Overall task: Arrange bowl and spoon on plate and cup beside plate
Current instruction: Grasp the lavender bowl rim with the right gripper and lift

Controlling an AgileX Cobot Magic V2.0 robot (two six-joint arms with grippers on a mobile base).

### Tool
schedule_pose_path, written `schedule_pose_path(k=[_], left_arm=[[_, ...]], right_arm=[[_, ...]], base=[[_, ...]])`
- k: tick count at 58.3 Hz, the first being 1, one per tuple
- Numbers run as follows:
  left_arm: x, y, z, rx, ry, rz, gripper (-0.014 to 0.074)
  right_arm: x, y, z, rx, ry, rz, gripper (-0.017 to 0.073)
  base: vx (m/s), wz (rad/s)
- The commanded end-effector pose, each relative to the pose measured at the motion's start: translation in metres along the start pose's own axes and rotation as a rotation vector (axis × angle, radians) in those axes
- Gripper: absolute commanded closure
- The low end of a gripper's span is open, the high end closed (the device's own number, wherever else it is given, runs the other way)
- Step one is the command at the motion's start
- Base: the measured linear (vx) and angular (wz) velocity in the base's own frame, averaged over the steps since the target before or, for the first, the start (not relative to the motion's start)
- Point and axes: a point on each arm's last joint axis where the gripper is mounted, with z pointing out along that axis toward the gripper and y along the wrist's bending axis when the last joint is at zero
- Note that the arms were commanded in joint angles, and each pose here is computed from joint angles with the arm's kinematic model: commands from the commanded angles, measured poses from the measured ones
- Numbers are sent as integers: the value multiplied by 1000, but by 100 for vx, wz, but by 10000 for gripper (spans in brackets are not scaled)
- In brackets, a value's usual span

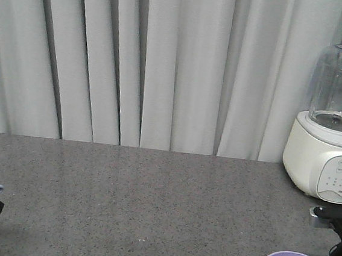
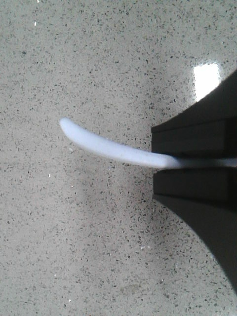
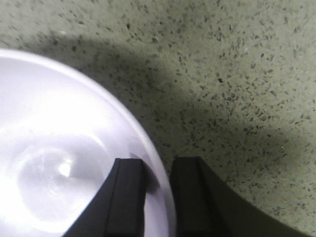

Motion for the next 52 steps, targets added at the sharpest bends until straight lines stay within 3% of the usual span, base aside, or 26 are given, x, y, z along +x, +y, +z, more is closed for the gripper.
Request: schedule_pose_path(k=[1,12,26,37,47,52], left_arm=[[-9,-2,-19,4,-110,2,599],[-17,-2,-32,0,-222,10,599],[-21,-4,-79,-4,-446,11,599],[-13,-5,-124,-13,-642,18,599],[6,-6,-159,-46,-775,92,599],[20,-6,-162,-51,-820,94,599]], right_arm=[[-7,-2,-14,12,-78,-16,575],[-6,-2,-43,13,-206,-66,572],[3,16,-126,-73,-631,-77,571],[34,15,-186,-89,-862,-79,571],[75,8,-229,-64,-1000,-85,571],[91,5,-235,-44,-1031,-83,570]], base=[[0,0],[0,0],[0,0],[0,0],[0,0],[0,0]])
